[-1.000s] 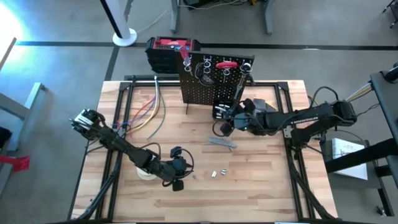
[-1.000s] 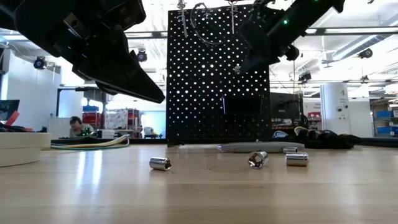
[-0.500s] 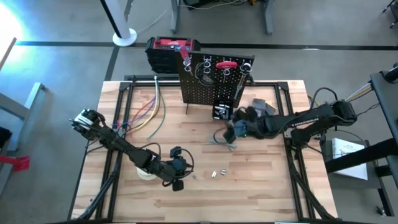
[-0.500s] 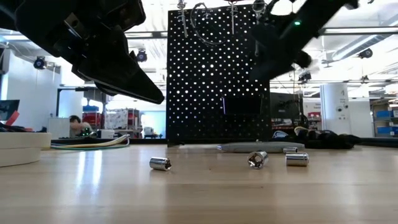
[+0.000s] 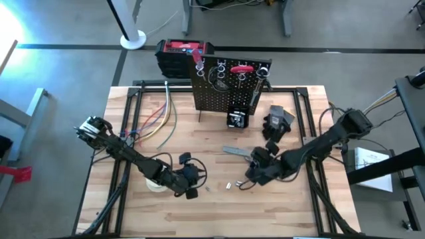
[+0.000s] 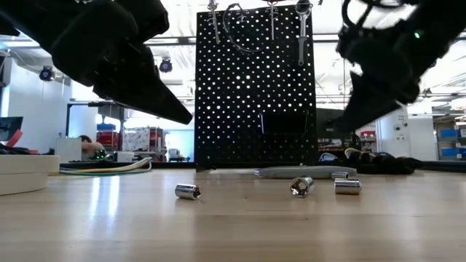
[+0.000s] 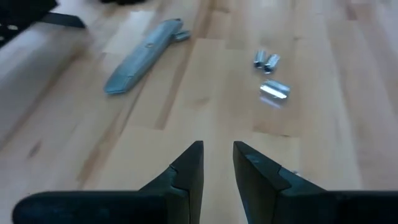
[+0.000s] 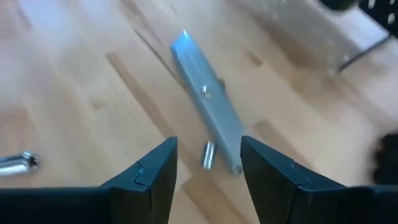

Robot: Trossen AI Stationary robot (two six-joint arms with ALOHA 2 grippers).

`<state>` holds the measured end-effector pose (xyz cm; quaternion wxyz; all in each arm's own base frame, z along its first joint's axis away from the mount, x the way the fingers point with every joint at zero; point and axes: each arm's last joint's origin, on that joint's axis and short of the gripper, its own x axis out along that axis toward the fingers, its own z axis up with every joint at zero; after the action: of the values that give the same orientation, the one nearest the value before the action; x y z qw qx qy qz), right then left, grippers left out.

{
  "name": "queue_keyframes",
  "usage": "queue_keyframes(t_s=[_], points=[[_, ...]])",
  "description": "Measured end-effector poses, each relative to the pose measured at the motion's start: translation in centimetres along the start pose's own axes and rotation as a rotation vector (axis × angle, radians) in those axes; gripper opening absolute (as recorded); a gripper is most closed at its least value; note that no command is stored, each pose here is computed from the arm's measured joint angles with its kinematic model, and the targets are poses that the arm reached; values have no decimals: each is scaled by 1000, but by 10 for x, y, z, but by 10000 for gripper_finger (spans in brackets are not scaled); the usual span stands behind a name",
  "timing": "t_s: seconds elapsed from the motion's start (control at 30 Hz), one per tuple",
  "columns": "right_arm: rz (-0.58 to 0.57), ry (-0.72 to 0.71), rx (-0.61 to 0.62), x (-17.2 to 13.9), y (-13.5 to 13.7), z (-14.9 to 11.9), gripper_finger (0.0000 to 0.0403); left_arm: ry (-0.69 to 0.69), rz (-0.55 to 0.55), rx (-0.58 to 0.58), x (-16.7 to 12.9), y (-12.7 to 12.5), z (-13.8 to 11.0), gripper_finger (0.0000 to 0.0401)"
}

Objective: Hang tools onto peg board
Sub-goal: Put the socket into the black bin on the peg board

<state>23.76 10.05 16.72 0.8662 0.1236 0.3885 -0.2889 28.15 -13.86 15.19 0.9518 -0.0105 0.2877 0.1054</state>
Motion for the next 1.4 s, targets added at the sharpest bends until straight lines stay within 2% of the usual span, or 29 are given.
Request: queue_keyframes(t_s=[0.2,0.4,0.73,0.9,1.07,1.17,1.3,1.4], points=[[-57,46,10,18,10,-23,158,16,39,4,0,2,-3,77],[-84,103,12,31,12,-32,159,18,40,1,0,2,-3,77],[-87,120,64,42,6,-22,147,21,48,-7,0,3,-4,77],[-81,154,123,57,1,-20,147,23,50,-5,0,3,-4,77],[-65,149,107,64,1,-17,142,32,54,-1,0,4,-5,77],[-49,170,99,62,1,-16,111,40,58,-1,0,4,-6,77],[-35,184,61,61,1,-15,25,42,59,0,0,4,-6,77],[-30,186,49,59,1,-13,19,42,59,0,0,4,-6,77]])
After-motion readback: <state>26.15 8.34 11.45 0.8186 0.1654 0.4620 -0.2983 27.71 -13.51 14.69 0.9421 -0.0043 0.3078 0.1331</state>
